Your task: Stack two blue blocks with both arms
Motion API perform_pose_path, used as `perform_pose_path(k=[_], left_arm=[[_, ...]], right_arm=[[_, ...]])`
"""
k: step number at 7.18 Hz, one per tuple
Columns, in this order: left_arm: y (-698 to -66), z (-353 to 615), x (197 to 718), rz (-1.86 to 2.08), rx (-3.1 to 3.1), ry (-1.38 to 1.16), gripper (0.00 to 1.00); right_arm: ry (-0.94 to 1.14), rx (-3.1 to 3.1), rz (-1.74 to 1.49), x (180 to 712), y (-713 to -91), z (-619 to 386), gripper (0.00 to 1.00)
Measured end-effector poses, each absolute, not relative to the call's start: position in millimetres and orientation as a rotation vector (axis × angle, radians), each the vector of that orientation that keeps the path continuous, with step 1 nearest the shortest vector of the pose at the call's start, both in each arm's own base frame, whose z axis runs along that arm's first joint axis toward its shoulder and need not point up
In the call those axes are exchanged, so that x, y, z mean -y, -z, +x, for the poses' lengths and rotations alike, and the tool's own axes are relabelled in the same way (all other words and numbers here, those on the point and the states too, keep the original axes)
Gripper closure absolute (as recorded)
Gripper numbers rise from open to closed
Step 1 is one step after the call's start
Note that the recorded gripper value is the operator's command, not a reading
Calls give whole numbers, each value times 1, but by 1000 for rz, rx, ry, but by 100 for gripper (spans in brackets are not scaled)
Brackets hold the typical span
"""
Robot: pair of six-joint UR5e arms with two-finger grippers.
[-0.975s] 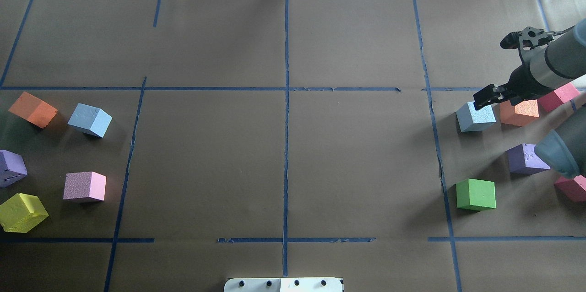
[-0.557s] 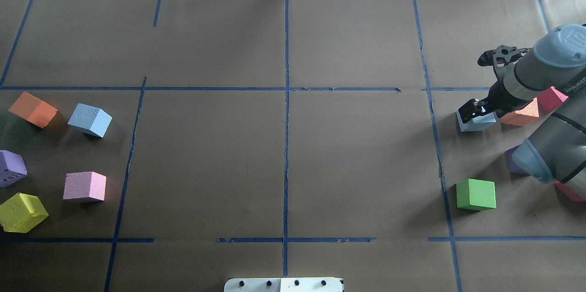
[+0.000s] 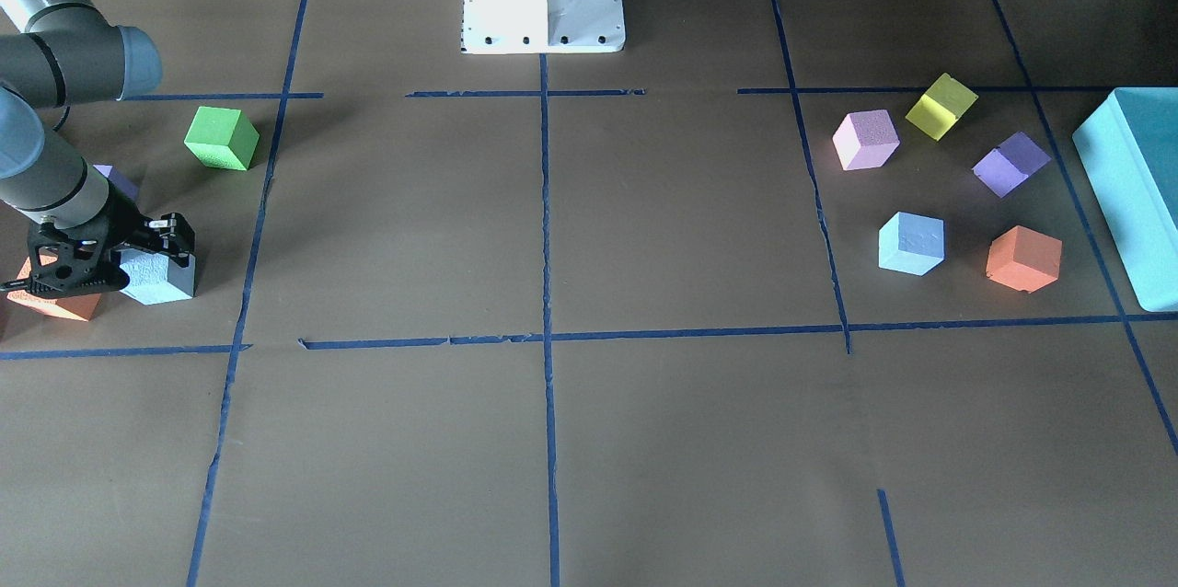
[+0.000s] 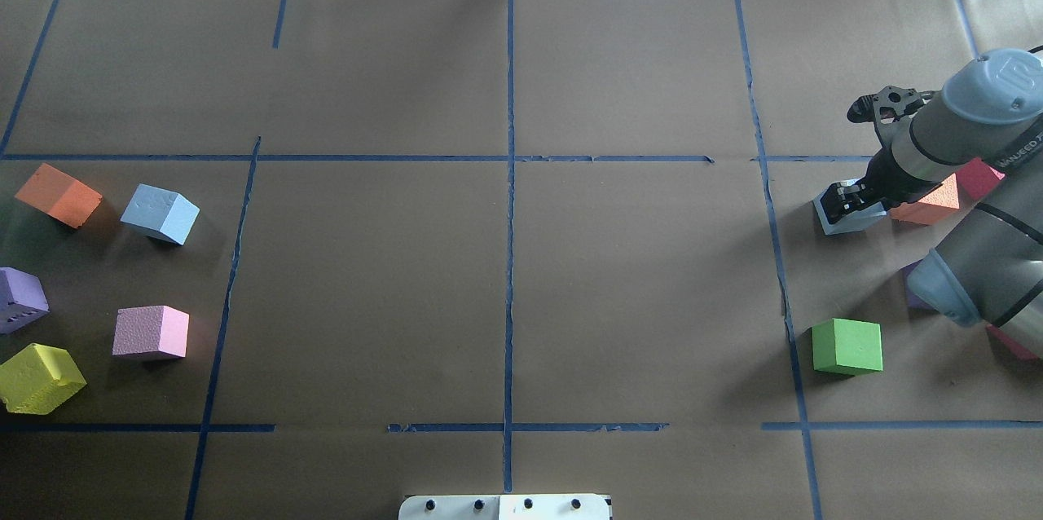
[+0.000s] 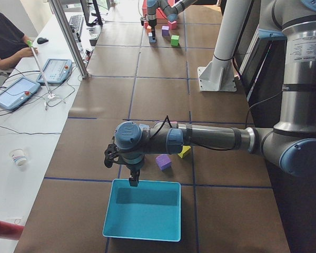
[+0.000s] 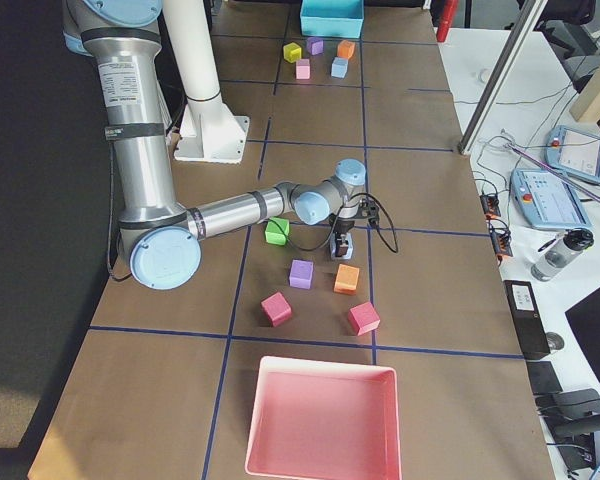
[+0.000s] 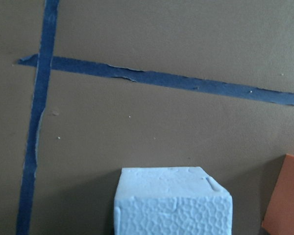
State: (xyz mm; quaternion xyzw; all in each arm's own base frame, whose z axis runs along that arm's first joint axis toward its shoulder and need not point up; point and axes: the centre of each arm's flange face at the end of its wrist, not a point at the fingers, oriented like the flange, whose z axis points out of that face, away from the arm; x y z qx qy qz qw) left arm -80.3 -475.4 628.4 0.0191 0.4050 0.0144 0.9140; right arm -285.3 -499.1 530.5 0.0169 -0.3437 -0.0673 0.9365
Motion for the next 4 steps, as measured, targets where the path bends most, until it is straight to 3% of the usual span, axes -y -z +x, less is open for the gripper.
perform_pose_path(k=[2,4], left_arm=[[-628,-80,476,41,-834,-30,0],[-628,-80,476,42,-834,-30,0]], right_arm=[[140,729,64,501,-509,-277,98],[128,755,80,514,-448,-275,98]])
